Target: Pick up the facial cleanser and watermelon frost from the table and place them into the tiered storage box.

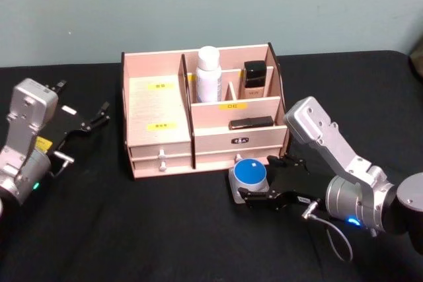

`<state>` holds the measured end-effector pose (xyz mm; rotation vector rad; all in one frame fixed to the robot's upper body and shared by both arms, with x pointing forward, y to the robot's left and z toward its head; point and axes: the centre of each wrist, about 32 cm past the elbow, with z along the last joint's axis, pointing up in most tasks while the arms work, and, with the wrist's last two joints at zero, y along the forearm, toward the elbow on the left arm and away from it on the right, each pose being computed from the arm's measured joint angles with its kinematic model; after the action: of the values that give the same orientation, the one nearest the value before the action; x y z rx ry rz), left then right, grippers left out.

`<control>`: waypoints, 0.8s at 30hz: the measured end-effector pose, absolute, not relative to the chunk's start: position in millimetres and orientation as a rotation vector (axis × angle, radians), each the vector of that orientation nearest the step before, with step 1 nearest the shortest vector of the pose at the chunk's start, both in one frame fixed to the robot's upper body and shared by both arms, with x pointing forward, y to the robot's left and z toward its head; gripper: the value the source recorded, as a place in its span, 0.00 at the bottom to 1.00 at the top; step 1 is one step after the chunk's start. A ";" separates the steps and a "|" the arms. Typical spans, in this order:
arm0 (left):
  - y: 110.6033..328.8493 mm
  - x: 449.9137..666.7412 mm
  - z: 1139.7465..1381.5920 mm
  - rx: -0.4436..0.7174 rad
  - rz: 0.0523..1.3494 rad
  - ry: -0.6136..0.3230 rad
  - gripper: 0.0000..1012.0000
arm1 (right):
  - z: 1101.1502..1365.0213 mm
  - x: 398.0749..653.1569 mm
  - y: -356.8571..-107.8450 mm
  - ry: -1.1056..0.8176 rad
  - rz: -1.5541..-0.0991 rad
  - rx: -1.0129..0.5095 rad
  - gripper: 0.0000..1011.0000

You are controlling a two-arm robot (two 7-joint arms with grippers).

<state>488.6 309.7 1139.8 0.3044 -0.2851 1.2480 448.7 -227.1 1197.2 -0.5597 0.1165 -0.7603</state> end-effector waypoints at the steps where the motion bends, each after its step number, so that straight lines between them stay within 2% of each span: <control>1: 309.7 488.6 1139.8 0.304 1.248 -0.285 1.00 | 1196.5 449.9 -226.7 0.115 -0.760 -0.561 0.99; 24: 309.7 488.6 1139.8 0.304 1.248 -0.285 1.00 | 1188.6 463.9 -218.7 0.115 -0.746 -0.558 0.99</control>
<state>488.6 309.7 1139.8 0.3045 -0.2851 1.2479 463.9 -218.7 1188.6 -0.5581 0.1152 -0.7463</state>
